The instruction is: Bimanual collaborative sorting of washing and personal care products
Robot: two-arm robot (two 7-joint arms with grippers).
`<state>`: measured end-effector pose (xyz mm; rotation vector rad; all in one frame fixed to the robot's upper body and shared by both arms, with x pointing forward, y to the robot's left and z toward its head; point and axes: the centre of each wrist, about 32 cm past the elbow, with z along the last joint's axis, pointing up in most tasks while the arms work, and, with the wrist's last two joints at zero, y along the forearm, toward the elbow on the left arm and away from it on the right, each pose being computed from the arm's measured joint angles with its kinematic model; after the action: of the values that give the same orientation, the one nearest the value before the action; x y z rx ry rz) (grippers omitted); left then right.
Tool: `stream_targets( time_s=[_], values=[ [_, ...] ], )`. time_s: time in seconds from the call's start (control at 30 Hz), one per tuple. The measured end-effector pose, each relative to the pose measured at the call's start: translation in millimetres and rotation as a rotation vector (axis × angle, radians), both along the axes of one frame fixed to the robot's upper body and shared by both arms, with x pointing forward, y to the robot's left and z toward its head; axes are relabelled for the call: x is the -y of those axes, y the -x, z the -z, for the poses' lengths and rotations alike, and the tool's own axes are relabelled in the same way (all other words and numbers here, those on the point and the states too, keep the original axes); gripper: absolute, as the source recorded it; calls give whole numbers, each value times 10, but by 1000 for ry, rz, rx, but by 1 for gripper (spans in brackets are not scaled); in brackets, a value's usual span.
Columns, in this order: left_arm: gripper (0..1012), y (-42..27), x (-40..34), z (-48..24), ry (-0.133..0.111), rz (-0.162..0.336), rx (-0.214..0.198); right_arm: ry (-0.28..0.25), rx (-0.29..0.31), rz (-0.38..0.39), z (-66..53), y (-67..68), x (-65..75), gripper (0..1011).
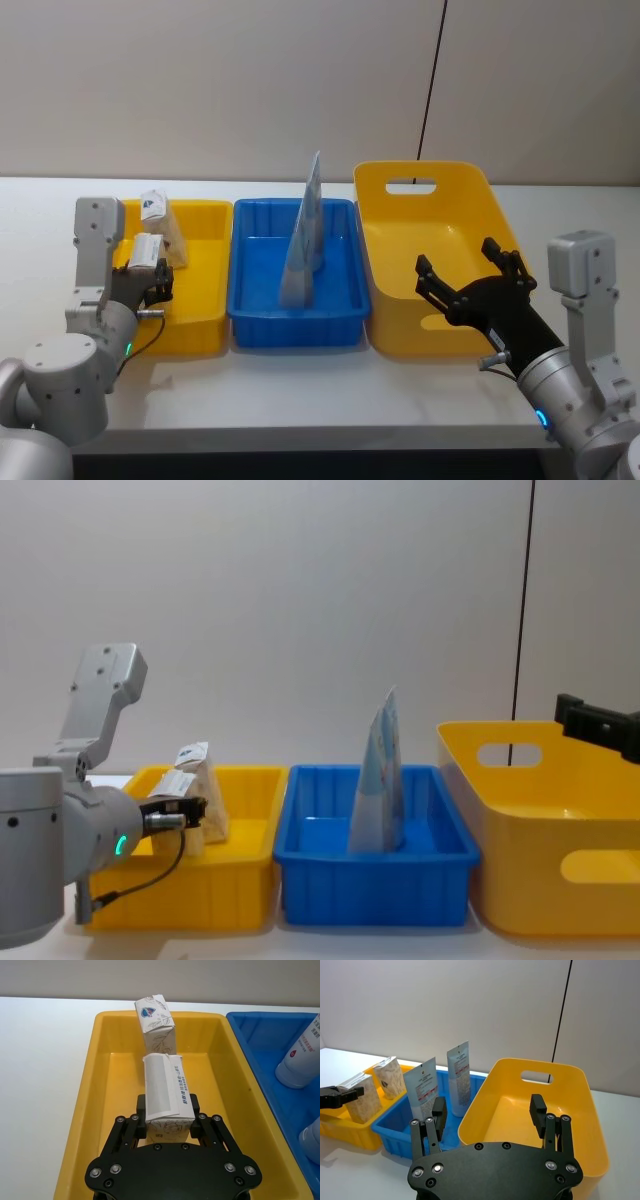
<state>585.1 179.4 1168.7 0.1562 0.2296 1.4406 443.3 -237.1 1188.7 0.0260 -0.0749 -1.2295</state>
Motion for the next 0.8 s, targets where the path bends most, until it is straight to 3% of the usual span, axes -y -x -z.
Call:
stream_targets(
  time_s=[0.5, 0.67, 0.8],
  values=[
    [414, 33, 2, -68, -43, -7, 25, 0, 0, 0, 0, 0, 0, 1000],
    [414, 70, -27, -152, -81, 2, 62, 0, 0, 0, 0, 0, 0, 1000],
    [414, 122, -78, -264, -125, 27, 112, 0, 0, 0, 0, 0, 0, 1000]
  ],
)
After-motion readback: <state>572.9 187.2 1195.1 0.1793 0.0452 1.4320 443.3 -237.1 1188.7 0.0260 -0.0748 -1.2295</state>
